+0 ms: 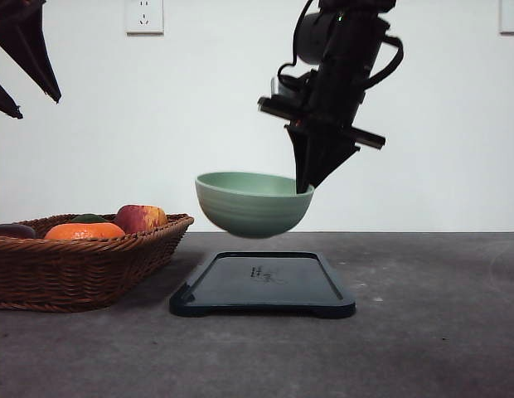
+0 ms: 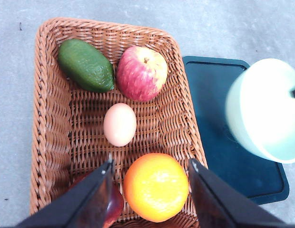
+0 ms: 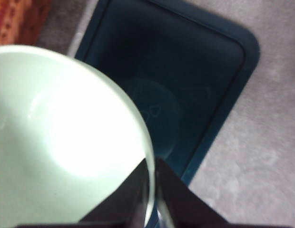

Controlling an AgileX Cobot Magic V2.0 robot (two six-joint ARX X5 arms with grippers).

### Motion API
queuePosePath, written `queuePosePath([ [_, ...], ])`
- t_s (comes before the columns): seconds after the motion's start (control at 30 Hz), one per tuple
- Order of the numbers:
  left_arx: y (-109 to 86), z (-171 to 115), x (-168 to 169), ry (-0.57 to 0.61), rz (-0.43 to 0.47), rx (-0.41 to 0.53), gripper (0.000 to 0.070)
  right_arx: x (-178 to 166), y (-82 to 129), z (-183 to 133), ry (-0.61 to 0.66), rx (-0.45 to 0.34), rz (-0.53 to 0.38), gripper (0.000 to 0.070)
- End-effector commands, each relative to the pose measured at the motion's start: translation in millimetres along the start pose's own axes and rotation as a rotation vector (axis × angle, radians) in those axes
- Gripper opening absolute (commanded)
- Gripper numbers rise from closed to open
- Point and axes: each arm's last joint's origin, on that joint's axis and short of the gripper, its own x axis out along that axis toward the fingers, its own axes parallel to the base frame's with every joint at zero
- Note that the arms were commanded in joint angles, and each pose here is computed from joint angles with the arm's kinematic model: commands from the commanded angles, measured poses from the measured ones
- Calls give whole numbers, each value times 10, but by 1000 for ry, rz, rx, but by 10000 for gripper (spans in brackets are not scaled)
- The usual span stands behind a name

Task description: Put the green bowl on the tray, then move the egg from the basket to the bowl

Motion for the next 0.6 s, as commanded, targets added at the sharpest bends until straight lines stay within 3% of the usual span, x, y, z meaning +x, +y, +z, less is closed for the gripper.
queuePosePath([
  [0.0,-21,56,-19,-17,-6,5,311,103,21,53,-2,11,-2,1],
  [0.57,-19,50,-18,-12,-5,4,311,422,-53,57,43,41,-38,1],
])
